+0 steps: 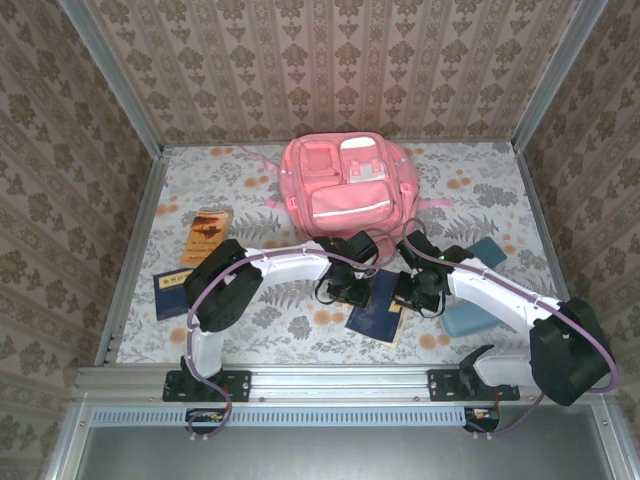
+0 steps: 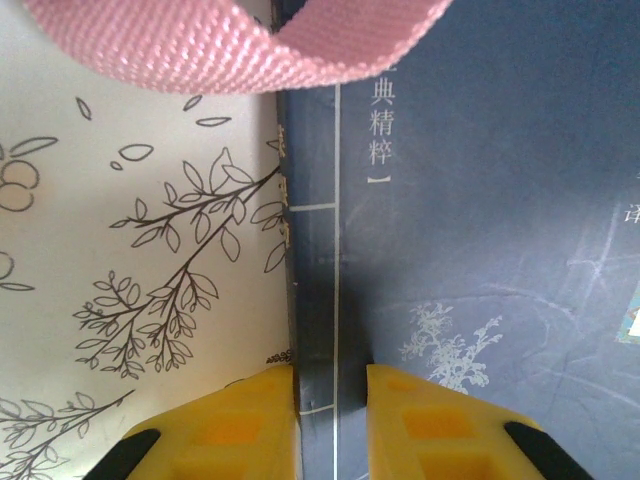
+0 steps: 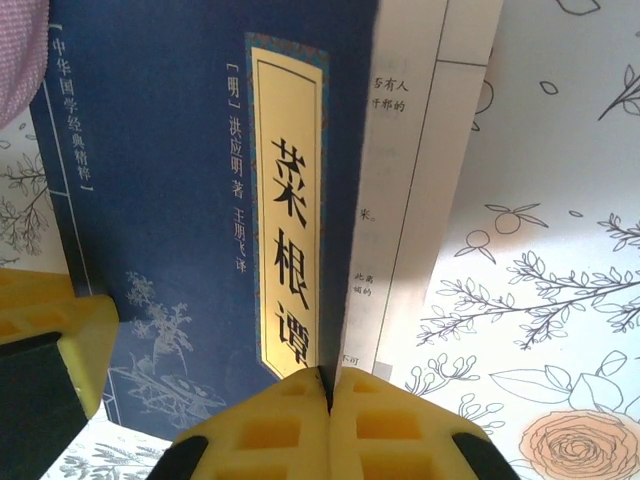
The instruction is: Pack the student bag
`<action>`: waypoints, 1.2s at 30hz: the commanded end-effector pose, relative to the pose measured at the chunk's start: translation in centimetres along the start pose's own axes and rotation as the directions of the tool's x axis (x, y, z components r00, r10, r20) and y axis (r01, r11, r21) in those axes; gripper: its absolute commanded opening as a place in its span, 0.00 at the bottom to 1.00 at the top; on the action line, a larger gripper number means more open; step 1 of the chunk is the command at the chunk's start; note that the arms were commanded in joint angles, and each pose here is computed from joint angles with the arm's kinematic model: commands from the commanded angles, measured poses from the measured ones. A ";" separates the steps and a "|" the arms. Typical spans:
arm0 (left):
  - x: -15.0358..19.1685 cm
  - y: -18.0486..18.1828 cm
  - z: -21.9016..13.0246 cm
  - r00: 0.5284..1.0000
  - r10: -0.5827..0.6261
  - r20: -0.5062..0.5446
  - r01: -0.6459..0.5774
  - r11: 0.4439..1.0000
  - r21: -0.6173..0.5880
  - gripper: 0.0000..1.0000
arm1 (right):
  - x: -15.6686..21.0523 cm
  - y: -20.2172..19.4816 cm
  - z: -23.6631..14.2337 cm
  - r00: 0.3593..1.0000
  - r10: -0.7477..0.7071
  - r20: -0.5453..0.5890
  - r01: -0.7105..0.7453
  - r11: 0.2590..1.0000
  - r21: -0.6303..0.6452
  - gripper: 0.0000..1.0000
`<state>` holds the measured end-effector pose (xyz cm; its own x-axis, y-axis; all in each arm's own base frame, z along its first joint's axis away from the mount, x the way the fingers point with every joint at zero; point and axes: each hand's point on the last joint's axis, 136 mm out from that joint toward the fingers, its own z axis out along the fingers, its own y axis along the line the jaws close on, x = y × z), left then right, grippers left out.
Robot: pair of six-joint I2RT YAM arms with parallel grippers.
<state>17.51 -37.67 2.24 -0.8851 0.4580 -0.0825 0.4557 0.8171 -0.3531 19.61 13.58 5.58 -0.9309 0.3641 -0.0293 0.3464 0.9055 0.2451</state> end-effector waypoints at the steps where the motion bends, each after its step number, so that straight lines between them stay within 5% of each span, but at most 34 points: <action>1: 1.0 1.2 0.6 1.000 0.014 -0.025 -0.015 0.999 -0.052 0.23 | -0.6 0.1 -0.6 0.999 -0.009 0.040 0.008 1.000 0.013 0.00; 11: -4.0 -1.6 -9.0 0.976 0.020 0.219 -0.049 0.990 0.129 0.59 | -2.6 -1.9 -5.5 0.975 -0.038 0.218 0.019 0.996 0.087 0.00; 18: -6.9 0.5 -13.9 0.930 -0.090 0.357 0.013 0.977 0.213 0.72 | -4.5 -0.7 -9.3 0.948 -0.062 0.311 0.047 0.997 0.057 0.00; 23: -8.4 2.9 -15.4 0.899 -0.171 0.404 0.061 0.961 0.270 0.82 | -5.7 4.2 -12.3 0.915 -0.156 0.371 0.209 0.972 -0.107 0.00; 36: -10.3 8.5 -18.9 0.810 -0.350 0.471 0.115 0.882 0.457 0.99 | -7.0 17.1 -16.2 0.842 -0.388 0.375 0.527 0.739 -0.420 0.00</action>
<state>31.69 -28.88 15.26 -0.9321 -0.0336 -0.3607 0.2379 0.6942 -0.6793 28.91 20.10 23.35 -0.8934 0.1054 -0.4367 -0.1463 0.8508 0.5047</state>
